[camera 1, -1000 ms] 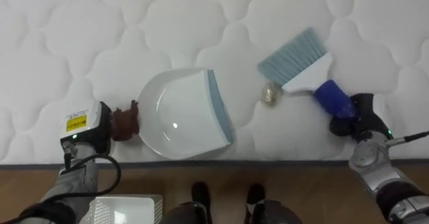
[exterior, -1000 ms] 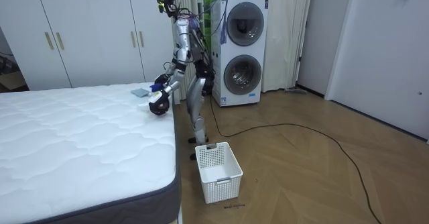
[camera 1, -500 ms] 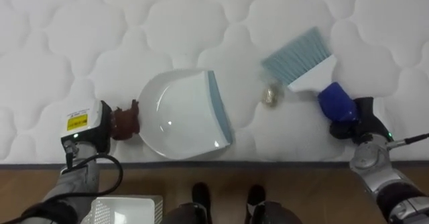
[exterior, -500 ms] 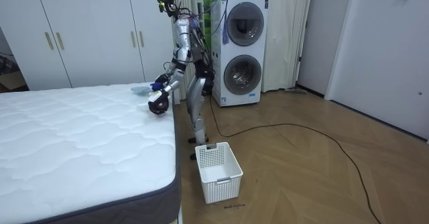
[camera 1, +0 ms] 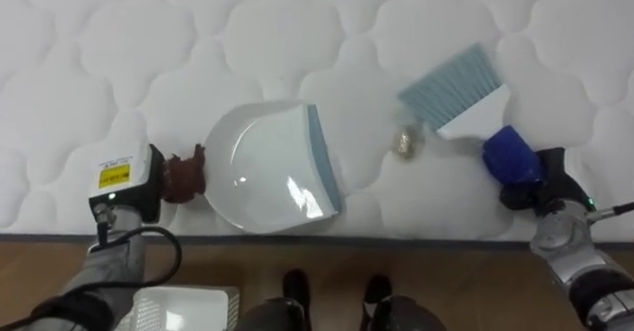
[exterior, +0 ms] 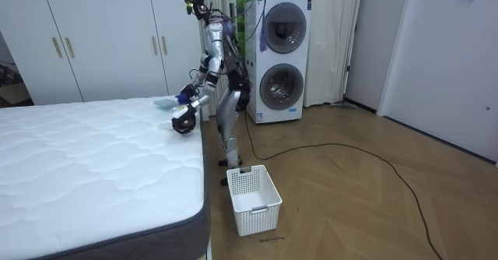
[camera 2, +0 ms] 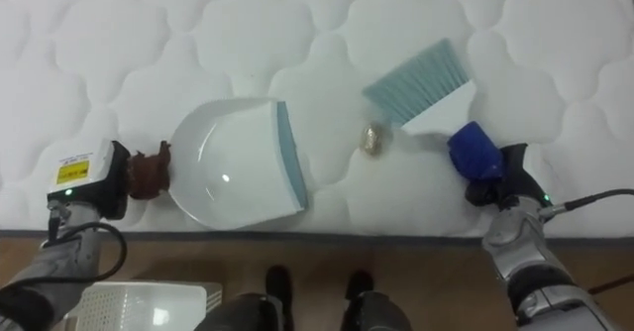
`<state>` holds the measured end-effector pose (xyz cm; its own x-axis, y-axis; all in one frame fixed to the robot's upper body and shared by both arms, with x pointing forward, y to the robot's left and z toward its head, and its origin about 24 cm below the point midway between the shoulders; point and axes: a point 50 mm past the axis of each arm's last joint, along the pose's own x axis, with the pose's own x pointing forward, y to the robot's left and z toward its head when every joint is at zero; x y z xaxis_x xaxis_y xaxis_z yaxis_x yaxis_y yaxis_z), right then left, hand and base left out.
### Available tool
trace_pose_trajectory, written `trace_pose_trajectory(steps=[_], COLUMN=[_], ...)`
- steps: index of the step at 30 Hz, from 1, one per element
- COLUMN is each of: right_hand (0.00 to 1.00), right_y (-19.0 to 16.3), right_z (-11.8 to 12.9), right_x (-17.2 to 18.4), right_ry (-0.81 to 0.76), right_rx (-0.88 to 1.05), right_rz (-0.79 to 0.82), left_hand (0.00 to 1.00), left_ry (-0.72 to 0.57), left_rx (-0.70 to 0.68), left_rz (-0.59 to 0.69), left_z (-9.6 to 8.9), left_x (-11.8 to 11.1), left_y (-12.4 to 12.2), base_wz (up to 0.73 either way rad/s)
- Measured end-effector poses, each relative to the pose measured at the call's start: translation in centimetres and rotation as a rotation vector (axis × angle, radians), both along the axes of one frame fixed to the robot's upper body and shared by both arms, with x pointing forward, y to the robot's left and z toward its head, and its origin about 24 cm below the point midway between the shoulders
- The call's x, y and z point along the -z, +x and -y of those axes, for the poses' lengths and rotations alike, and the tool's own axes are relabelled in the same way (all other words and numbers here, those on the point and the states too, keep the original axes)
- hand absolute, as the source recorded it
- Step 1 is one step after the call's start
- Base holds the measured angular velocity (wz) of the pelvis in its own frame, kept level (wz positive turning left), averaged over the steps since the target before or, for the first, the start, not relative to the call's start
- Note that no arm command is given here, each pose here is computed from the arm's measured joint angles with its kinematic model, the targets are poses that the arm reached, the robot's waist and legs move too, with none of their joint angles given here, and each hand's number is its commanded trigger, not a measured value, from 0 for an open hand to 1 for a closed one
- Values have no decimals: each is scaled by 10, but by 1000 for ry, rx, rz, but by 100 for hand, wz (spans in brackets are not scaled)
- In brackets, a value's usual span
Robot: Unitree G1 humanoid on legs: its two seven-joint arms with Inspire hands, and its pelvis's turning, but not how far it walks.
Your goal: Clean bed
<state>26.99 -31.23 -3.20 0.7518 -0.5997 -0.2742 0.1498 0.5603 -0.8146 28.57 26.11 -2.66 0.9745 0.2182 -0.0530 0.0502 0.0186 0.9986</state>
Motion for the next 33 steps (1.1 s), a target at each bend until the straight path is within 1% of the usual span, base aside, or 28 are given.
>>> trace_pose_trajectory(steps=[2,3,5,8,11,13,15,18,20,25,27,28,33], right_hand=[100,100,100,100,100,100,100,100,100,100,100,100,100], right_y=[-8,-10,-11,-6,3,6,14,23,31,46,54,56,67], right_z=[20,25,38,51,57,56,51,45,40,28,20,17,-2], right_x=[-4,-5,-15,-32,-47,-50,-55,-60,-65,-77,-83,-85,-90], right_ry=[-73,-95,-189,-301,-387,-455,-559,-641,-723,-843,-931,-947,-1071], right_rx=[41,47,38,21,-2,-46,-143,-220,-291,-385,-449,-463,-580], right_rz=[-57,-72,-105,-128,-137,-166,-226,-252,-278,-293,-298,-294,-322], left_hand=[100,100,100,100,100,100,100,100,100,100,100,100,100], left_ry=[44,57,83,107,129,156,183,208,229,231,243,246,288], left_rx=[10,10,-8,-14,-20,-10,-5,5,12,5,11,13,59], left_rz=[20,21,36,43,48,51,62,69,71,56,57,58,92], left_z=[-5,-6,-11,-15,-17,-19,-20,-19,-22,-24,-25,-25,-23], left_x=[-5,-5,-10,-12,-14,-17,-22,-26,-30,-34,-35,-36,-46], left_y=[1,1,3,3,3,5,9,13,15,18,19,19,25], base_wz=[-2,-3,-7,-14,-11,-6,0,0,-4,2,-3,0,-2])
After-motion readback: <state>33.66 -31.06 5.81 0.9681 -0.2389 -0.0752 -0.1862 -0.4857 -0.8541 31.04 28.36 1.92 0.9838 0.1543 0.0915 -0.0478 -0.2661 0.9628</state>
